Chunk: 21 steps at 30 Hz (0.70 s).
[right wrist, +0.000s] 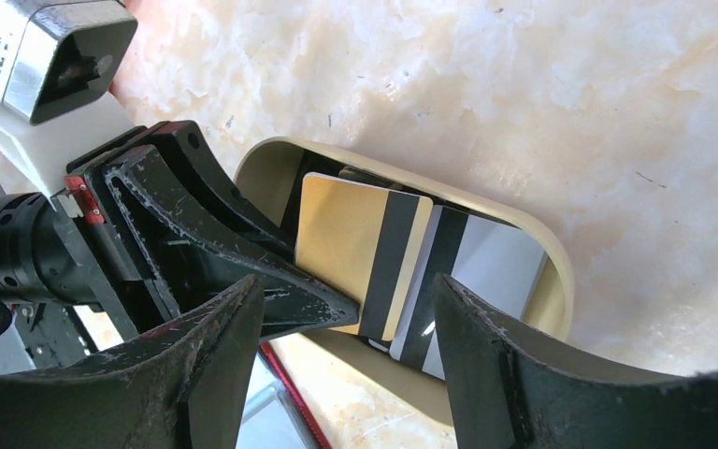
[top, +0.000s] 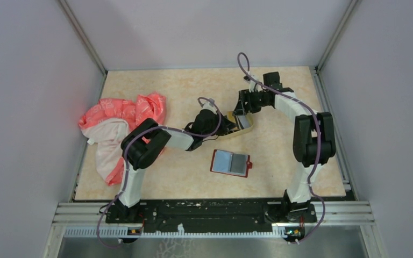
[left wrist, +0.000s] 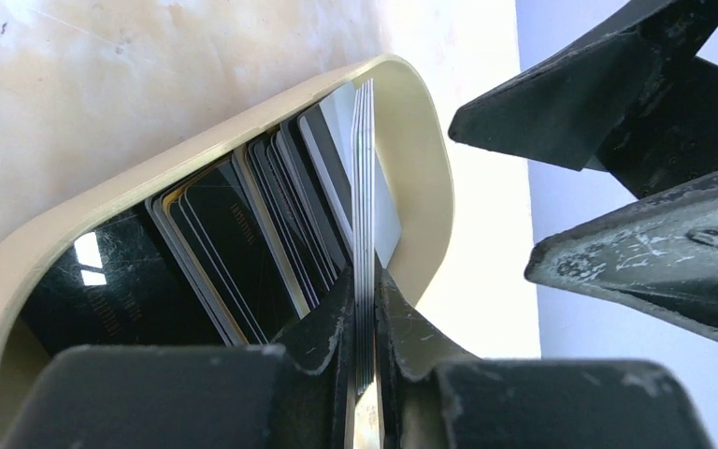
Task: Put the credit cards into the card holder
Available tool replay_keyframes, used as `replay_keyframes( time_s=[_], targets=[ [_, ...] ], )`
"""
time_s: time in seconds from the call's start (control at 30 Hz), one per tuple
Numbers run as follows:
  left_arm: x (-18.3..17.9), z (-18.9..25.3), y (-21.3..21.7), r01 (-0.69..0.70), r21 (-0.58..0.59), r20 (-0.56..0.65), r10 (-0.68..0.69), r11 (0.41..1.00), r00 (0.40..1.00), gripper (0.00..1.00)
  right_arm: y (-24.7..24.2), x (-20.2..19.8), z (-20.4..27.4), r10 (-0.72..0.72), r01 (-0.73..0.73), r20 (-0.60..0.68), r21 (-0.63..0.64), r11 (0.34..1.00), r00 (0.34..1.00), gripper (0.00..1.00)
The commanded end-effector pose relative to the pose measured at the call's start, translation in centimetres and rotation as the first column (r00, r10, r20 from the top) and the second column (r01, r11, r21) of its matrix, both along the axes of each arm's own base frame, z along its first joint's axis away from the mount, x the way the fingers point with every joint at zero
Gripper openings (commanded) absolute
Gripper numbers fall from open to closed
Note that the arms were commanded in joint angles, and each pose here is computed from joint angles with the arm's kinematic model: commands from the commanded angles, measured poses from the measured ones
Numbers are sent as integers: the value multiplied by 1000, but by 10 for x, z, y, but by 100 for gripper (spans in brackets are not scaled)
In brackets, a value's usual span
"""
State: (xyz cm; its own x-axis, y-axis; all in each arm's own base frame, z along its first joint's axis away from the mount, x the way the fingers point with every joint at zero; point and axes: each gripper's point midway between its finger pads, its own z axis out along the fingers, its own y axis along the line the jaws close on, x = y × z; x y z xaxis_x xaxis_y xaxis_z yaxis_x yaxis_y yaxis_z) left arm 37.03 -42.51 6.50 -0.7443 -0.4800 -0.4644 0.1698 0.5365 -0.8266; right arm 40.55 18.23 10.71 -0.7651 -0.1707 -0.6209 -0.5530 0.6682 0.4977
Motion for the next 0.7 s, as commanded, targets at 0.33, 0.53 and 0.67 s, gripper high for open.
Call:
replay_keyframes(
  time_s=[0.33, 0.53, 0.67],
  targets=[
    [1, 25, -11, -9, -72, -109, 2, 997, 994, 17, -48, 32, 5, -141, 169, 162, -172, 971, 977, 63],
    [3, 22, -11, -27, -58, -148, 18, 998, 989, 21, -65, 37, -10, -167, 208, 172, -263, 942, 971, 59],
    [2, 21, -16, -9, -72, -165, -3, 997, 986, 24, -64, 35, -20, -158, 191, 138, -272, 943, 978, 53]
  ],
)
